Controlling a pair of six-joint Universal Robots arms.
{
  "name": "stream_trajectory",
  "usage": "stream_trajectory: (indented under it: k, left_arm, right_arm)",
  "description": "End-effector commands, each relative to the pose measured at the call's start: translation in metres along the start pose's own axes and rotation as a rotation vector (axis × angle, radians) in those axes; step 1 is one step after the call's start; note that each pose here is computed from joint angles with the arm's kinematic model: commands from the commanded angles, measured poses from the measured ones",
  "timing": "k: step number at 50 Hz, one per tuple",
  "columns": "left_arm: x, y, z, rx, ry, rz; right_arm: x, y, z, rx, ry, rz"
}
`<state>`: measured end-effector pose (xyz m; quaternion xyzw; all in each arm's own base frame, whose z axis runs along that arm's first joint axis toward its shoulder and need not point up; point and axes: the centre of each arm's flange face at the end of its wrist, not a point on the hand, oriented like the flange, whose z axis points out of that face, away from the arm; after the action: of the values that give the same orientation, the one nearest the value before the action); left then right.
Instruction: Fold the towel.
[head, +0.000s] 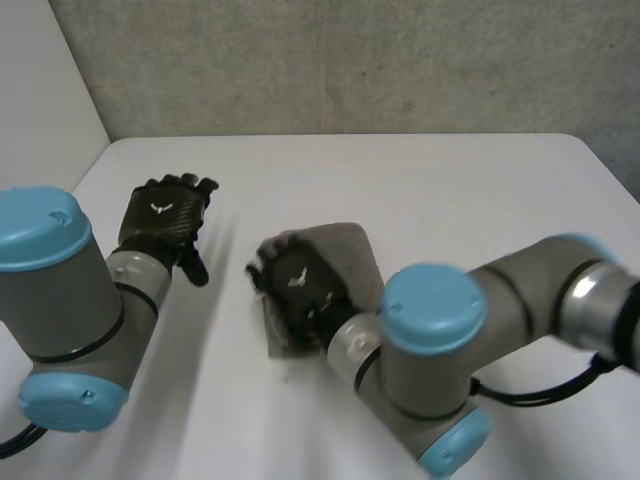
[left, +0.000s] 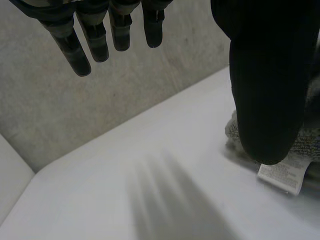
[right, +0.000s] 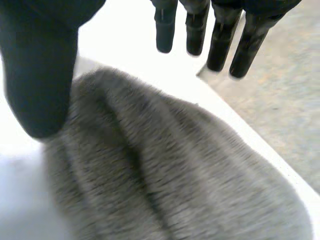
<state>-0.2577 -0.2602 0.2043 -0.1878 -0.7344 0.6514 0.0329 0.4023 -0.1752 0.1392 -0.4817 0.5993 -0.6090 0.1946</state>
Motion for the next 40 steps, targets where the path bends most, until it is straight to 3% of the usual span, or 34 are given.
stream_trajectory:
  k: [1,6,12,20,28,32,40]
  left_arm:
    - [0.019,-0.022,0.006,0.077,0.057,-0.083]
    - [0.047,-0.028,0.007,0.101,0.163,-0.123]
    - [0.075,-0.006,0.013,0.041,0.273,-0.168]
    - [0.083,0.046,0.019,-0.140,0.276,-0.140]
    - [0.075,0.059,0.019,-0.197,0.227,-0.121]
    - [0.067,0.054,0.019,-0.197,0.209,-0.124]
    - [0.041,-0.012,0.012,-0.045,0.170,-0.158]
  right_arm:
    - [0.071,-0.033,-0.013,0.065,0.168,0.190]
    - [0.107,-0.027,-0.021,0.028,0.233,0.388]
    - [0.118,-0.001,-0.017,-0.064,0.253,0.457]
    - [0.109,0.039,-0.003,-0.172,0.229,0.490]
    - [0.101,0.058,0.003,-0.281,0.176,0.479]
    - [0.106,0.051,0.000,-0.295,0.179,0.447]
    - [0.148,-0.025,-0.029,-0.090,0.304,0.368]
